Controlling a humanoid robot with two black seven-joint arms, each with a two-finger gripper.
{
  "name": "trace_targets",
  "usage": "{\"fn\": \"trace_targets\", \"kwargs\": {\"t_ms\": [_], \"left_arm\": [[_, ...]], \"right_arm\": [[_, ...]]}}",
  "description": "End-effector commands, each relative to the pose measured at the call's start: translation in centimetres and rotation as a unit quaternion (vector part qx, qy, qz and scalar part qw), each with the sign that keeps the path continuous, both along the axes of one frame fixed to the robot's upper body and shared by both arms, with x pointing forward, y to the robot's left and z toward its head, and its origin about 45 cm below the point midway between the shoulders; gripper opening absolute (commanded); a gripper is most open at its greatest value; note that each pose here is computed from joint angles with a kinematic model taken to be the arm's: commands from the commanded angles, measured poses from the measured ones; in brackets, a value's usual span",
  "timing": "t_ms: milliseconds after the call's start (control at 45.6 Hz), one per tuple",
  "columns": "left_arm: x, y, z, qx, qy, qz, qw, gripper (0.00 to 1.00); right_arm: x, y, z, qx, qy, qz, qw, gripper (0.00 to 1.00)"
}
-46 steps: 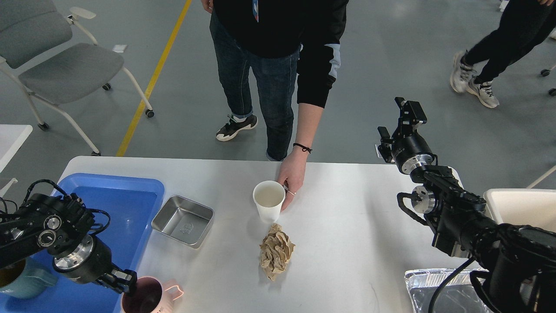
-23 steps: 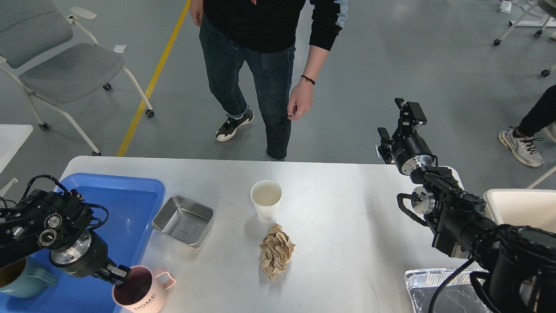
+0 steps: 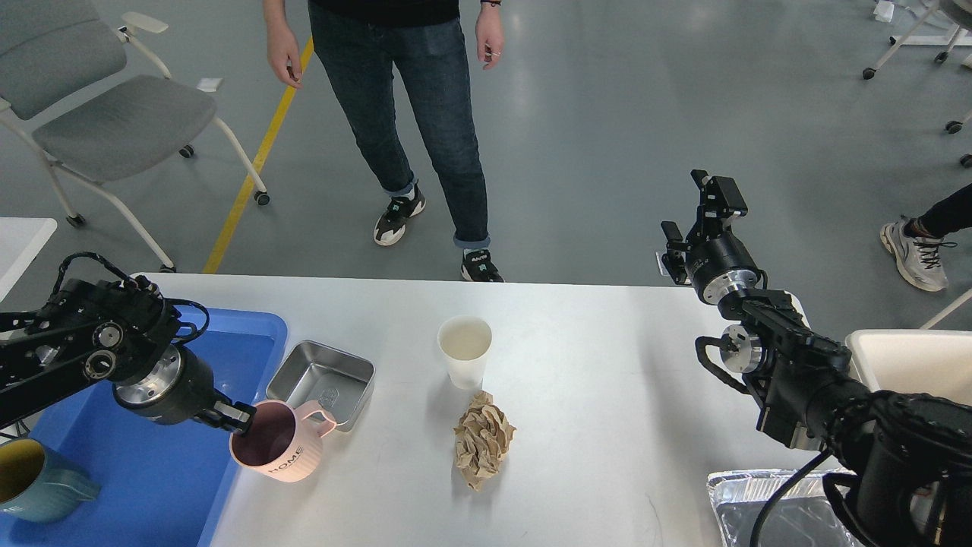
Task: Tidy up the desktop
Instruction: 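Grasp the pink mug with the left gripper, then lift the pink mug up with the left gripper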
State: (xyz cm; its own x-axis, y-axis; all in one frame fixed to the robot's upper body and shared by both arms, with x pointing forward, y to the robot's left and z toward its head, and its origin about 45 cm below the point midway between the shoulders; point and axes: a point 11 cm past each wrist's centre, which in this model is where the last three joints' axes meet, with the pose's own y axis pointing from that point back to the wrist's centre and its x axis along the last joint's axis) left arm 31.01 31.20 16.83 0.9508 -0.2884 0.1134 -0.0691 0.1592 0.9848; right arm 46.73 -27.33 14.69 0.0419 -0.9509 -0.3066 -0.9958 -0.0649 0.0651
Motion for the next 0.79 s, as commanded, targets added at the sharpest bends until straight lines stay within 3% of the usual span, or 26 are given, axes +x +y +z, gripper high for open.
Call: {"fn": "trace_targets", "kwargs": {"t_ms": [0, 219, 351, 658, 768], "left_arm": [[0.8, -0.5, 1.1, -0.001, -0.008, -0.007, 1.000, 0.00], [2.4, -1.1, 3.4, -0.007, -0.031, -0.011, 0.999, 0.00], [4.8, -2.2, 7.4, -0.043, -0.076, -0.002, 0.996, 0.00], [10.9, -0.5, 23.8, -0.136, -0.236, 0.079, 0.959, 0.00], [11.6, 1.7, 29.1, -0.148, -0.290, 0.110, 0.939, 0.00]], "right_arm": [[0.1, -0.9, 0.3, -0.005, -0.002, -0.006, 1.000, 1.00], [0.1, -1.2, 0.4, -0.007, -0.003, -0.008, 1.000, 1.00], [0.2, -1.2, 0.4, -0.007, -0.004, -0.008, 1.000, 1.00], [0.8, -0.7, 1.4, -0.006, -0.014, -0.003, 1.000, 1.00], [1.0, -0.6, 1.7, -0.006, -0.016, -0.002, 1.000, 1.00]]}}
